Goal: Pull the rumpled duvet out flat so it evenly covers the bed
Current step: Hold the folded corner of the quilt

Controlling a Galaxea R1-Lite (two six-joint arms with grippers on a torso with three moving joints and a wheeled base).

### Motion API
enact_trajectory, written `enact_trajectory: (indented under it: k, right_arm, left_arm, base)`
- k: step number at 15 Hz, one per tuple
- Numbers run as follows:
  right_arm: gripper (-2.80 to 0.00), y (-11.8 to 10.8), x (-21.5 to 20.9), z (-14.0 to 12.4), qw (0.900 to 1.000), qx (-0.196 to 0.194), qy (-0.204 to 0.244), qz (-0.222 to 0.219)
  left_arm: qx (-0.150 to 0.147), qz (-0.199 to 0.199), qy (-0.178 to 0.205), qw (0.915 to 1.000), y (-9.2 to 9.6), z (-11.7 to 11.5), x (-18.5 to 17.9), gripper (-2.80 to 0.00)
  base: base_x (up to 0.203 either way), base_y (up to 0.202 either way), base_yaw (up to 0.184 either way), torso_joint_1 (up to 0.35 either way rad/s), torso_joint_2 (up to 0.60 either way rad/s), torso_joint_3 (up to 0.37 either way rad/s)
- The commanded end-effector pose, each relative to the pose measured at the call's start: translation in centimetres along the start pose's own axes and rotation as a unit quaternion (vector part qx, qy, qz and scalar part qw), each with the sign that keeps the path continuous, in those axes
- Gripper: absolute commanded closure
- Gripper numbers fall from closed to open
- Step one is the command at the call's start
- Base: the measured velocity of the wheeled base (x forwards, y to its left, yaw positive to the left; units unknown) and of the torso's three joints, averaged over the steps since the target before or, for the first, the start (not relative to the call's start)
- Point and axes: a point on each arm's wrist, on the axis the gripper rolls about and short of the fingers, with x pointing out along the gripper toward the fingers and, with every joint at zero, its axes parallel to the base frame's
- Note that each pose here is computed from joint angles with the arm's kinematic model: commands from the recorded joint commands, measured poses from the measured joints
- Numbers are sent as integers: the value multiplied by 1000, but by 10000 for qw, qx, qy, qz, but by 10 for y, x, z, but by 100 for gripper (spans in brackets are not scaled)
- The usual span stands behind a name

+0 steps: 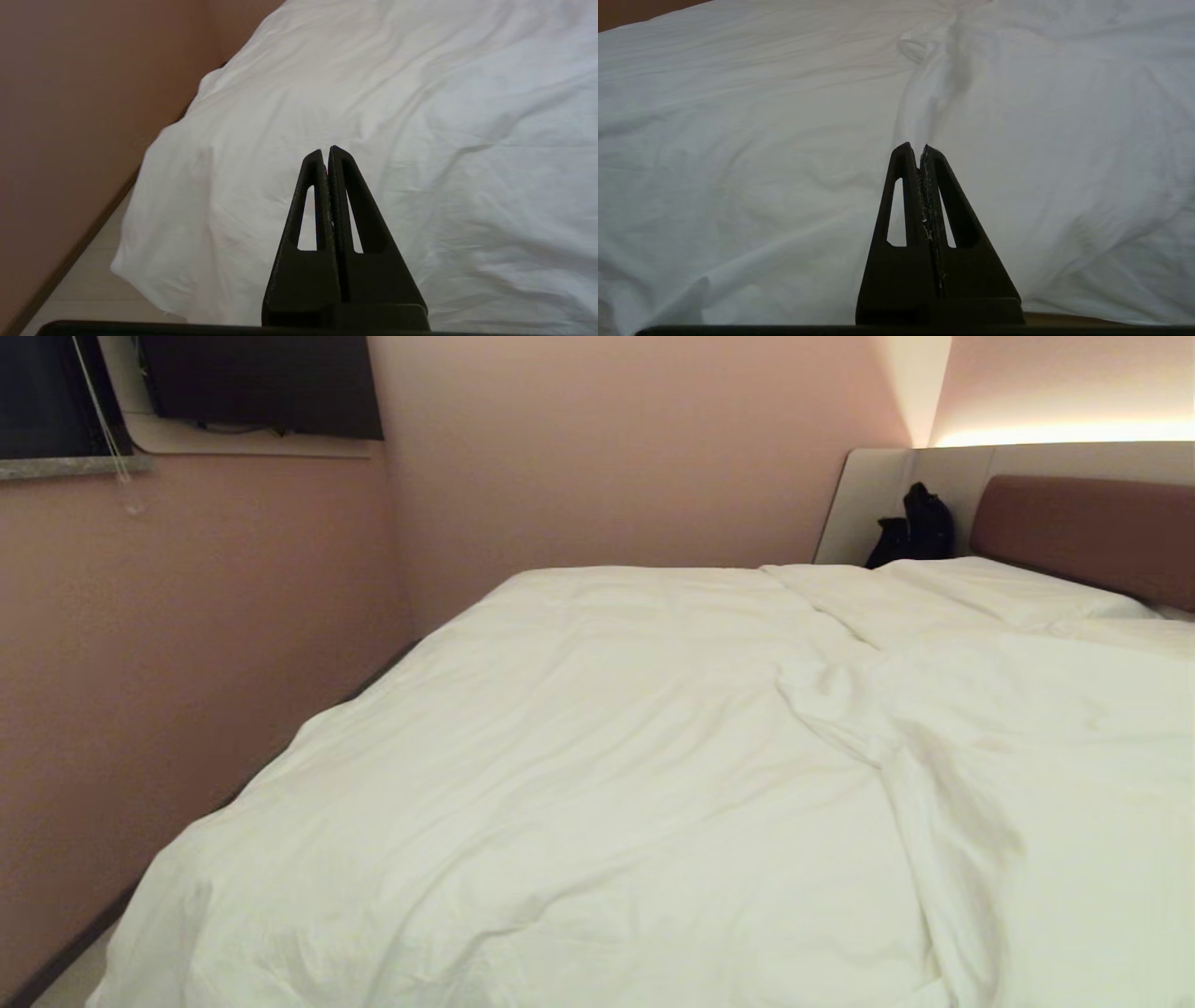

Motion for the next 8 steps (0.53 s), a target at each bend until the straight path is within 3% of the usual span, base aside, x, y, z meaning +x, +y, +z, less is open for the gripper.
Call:
enact_trajectory:
  k: [1,8]
  right_arm:
    - [0,0,0,0,10000,4,-2,7]
    - [0,0,0,0,10000,-4,-2,7]
  left_arm:
    - [1,11,-3,10000,0,0,0,0]
    - [-7,3,-4,10000,0,0,0,0]
  base:
    - [0,-197,1,-1,2,6]
    - [0,-196,2,2,3,2]
